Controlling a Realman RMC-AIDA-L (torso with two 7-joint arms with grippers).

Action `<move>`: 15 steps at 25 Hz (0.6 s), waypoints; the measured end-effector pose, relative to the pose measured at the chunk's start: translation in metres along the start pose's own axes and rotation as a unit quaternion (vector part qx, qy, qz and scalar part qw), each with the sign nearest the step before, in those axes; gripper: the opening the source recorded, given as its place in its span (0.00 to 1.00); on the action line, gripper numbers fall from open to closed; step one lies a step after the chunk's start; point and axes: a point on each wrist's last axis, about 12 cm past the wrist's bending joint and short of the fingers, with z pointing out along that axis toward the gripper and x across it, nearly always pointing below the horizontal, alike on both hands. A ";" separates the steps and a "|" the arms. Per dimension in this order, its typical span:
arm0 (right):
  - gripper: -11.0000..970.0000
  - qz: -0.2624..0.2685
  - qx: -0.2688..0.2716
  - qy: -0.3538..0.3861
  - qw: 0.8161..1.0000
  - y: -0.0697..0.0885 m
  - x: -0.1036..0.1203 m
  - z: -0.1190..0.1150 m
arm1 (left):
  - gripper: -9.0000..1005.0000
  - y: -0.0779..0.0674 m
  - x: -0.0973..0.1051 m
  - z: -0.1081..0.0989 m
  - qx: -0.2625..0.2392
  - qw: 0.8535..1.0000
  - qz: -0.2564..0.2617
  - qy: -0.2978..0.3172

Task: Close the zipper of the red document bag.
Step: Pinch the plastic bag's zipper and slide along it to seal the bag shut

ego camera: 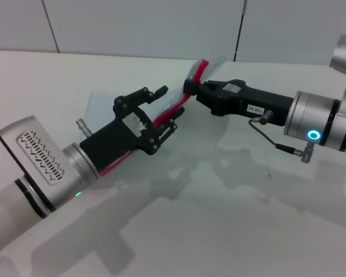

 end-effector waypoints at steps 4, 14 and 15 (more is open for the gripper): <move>0.07 0.000 -0.001 -0.001 1.000 0.000 0.000 0.000 | 0.50 0.000 0.000 0.000 0.001 1.000 0.000 0.000; 0.09 0.001 -0.001 -0.001 1.000 0.000 0.000 -0.001 | 0.28 -0.005 -0.001 0.000 0.000 1.000 0.021 -0.002; 0.09 0.001 -0.001 0.000 1.000 0.000 0.001 -0.001 | 0.26 -0.005 -0.001 0.000 0.000 1.000 0.022 -0.002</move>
